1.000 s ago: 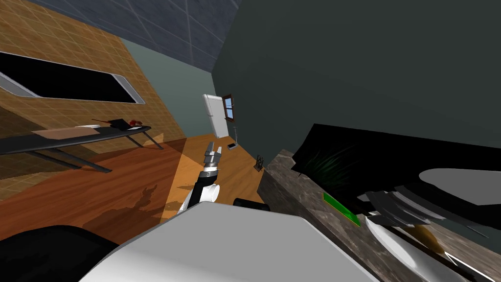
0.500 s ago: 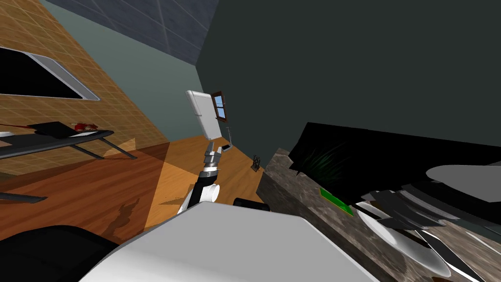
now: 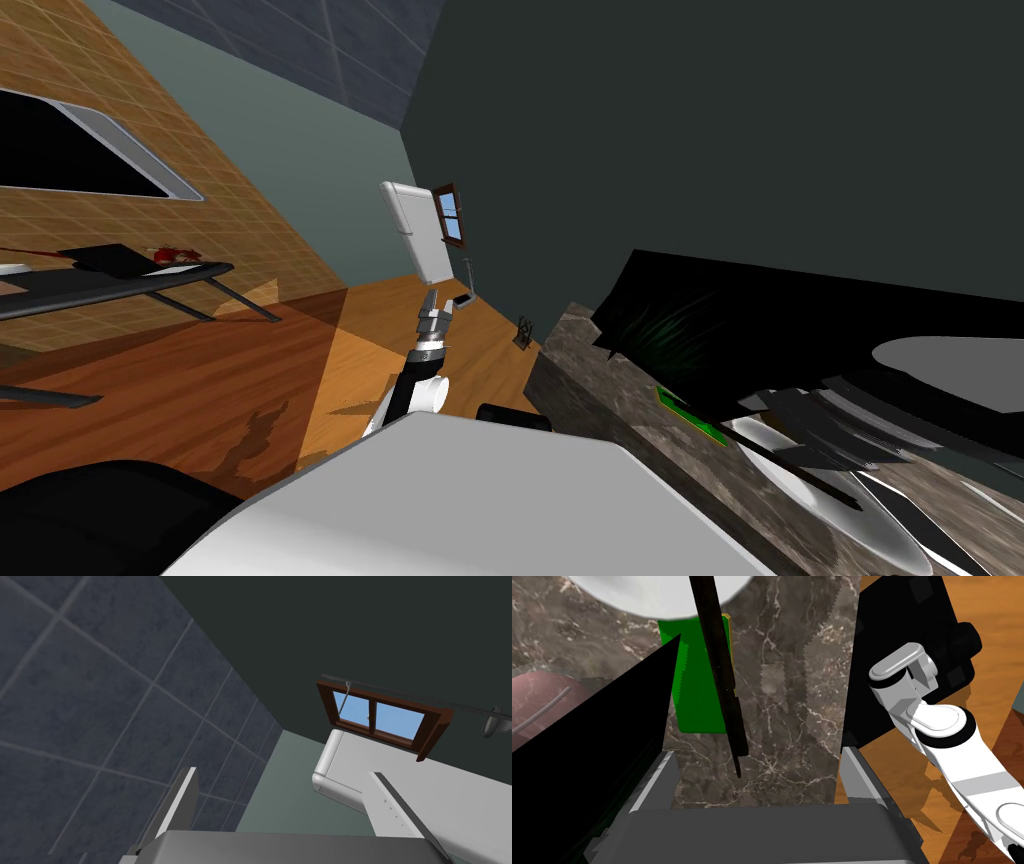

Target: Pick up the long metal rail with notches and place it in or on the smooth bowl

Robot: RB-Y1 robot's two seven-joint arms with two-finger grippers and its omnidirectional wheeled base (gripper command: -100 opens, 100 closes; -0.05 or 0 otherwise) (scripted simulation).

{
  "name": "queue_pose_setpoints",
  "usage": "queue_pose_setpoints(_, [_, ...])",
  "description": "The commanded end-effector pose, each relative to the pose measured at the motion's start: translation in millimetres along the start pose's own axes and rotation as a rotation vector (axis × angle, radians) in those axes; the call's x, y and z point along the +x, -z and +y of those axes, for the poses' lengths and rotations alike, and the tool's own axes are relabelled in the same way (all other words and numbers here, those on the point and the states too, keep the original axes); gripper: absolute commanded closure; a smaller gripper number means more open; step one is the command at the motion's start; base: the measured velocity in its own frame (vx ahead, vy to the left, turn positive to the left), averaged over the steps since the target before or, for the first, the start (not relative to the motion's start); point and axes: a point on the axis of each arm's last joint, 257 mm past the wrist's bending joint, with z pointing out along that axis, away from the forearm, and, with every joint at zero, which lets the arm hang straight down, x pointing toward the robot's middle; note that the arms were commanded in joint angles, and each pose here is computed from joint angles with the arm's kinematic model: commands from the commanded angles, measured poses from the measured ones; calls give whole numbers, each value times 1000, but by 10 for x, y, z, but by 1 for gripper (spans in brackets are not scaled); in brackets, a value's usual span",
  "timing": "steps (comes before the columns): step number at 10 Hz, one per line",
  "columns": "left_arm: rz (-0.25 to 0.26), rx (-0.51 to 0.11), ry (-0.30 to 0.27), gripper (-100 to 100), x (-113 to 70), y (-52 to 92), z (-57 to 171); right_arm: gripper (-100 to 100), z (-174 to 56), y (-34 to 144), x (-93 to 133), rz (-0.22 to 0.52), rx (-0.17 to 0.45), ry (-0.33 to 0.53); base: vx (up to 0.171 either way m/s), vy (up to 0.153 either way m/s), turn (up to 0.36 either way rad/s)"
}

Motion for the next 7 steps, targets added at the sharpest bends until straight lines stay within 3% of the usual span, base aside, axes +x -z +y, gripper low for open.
queue_pose_setpoints(1, [0, 0, 0, 0, 0, 0, 0, -100, 0, 0, 0, 0, 0, 0, 0, 0, 0])
queue_pose_setpoints(3, [0, 0, 0, 0, 0, 0, 0, -100, 0, 0, 0, 0, 0, 0, 6, 7, -22])
queue_pose_setpoints(4, [0, 0, 0, 0, 0, 0, 0, -100, -72, 129, -162, 11, -4, 19, 25, 35, -116])
queue_pose_setpoints(7, [0, 0, 0, 0, 0, 0, 0, -100, -139, 262, -331, 27, -9, 40, 16, 30, -44])
